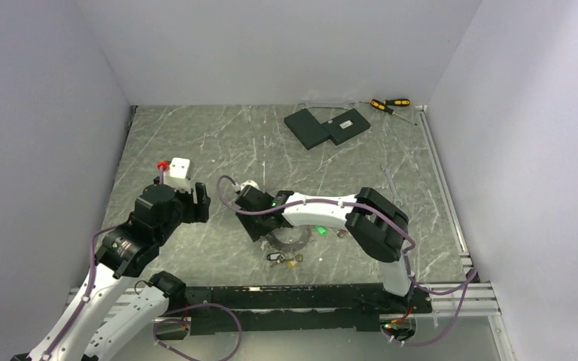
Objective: Put the keys on the keyring
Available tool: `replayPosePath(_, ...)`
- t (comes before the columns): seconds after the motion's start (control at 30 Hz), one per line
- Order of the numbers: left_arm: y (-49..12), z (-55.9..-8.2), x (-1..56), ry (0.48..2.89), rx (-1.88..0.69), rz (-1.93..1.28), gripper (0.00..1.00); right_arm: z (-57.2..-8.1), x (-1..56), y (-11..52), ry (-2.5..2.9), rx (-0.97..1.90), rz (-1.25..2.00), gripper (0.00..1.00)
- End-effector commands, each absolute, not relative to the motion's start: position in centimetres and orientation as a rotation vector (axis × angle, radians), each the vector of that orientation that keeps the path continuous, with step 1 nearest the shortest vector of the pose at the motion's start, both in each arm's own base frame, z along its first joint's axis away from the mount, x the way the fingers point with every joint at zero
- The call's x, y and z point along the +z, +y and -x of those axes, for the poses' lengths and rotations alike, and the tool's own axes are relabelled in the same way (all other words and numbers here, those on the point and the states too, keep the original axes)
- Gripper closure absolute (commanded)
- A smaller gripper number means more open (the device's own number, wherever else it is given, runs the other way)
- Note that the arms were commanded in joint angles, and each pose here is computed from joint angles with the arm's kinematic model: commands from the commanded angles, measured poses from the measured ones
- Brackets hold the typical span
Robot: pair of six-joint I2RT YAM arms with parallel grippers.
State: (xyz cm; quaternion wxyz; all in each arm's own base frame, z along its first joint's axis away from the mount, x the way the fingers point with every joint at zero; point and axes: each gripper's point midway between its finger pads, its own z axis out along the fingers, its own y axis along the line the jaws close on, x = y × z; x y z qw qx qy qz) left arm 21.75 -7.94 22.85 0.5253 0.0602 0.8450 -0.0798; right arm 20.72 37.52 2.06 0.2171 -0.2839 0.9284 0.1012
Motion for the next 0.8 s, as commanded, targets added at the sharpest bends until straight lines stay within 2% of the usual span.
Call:
replayPosePath(0.0,-7.9,-22.3,24.2,1.958,-0.192,-0.139,0.27,-20.6,2.5,43.2,2.381,0.548,1.065,0.41)
replayPosePath(0.17,-7.5,-22.3,24.3,1.952,-0.182,-0.126,0.27,-19.6,4.7,44.3,2.27,0.681,1.168,0.36)
replayPosePath(0.3,-7.5,-22.3,24.4,1.947,-0.182,-0.125,0.27,-20.3,6.3,42.7,2.222,0.621,1.135,0.29)
replayPosePath(0.37,-7.5,-22.3,24.4,1.946,-0.184,-0.126,0.27,-21.0,7.2,41.6,2.206,0.596,1.096,0.29)
replayPosePath(0.77,-7.4,-22.4,24.4,1.947,-0.183,-0.121,0.27,-19.8,5.8,40.4,2.285,0.684,1.078,0.75)
